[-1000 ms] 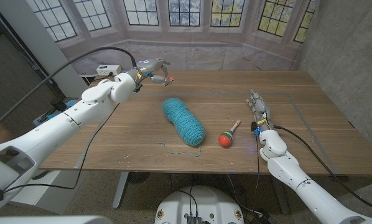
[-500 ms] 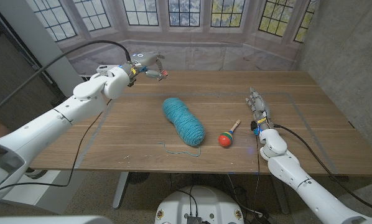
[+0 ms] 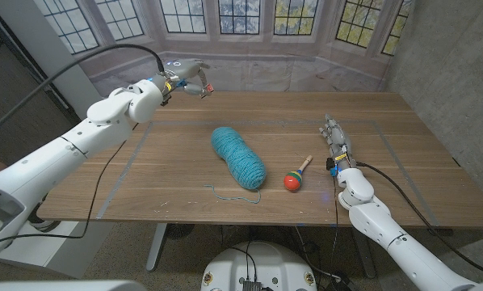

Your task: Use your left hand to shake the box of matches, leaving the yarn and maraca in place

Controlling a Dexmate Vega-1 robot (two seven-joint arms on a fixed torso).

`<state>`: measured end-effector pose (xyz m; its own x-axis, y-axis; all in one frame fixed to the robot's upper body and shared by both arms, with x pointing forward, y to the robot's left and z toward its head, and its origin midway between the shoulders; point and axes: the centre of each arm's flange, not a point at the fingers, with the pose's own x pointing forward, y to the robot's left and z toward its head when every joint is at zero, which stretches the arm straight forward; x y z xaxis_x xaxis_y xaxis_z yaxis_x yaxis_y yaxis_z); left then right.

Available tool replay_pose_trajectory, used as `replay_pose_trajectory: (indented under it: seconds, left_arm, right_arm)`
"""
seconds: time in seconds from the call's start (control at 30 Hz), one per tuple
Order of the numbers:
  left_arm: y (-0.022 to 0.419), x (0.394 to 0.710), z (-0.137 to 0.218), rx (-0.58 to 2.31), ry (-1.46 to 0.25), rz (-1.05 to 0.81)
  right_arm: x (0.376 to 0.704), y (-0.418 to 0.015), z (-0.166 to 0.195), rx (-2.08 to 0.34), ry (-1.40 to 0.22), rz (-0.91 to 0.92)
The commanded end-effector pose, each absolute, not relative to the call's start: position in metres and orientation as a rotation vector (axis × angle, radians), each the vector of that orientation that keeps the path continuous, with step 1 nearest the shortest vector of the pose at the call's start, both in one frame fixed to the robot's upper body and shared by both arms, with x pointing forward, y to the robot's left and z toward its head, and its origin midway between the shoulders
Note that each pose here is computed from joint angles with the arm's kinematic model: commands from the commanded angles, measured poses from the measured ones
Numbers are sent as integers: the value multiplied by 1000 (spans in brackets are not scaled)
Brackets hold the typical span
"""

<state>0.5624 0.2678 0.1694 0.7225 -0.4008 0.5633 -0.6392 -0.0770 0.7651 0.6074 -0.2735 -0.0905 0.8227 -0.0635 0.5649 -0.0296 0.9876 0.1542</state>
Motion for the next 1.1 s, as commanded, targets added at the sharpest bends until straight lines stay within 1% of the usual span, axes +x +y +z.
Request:
replay_pose_trajectory:
  seconds: [0.03,0.4,0.63,1.1]
  left_arm:
    - [263,563,169,1686,-857,223]
    - [241,575,145,1629,-867,154]
    - [227,583,136,1607,-876,111]
    - [208,598,126,1559,-881,45]
  right_arm:
    - [601,-274,-98,169,-600,-32]
    - [598,-274,-98,169,-604,-30]
    - [595,-277,-96,161,-608,-36]
    - [597,-274,-70,139,-654,-19]
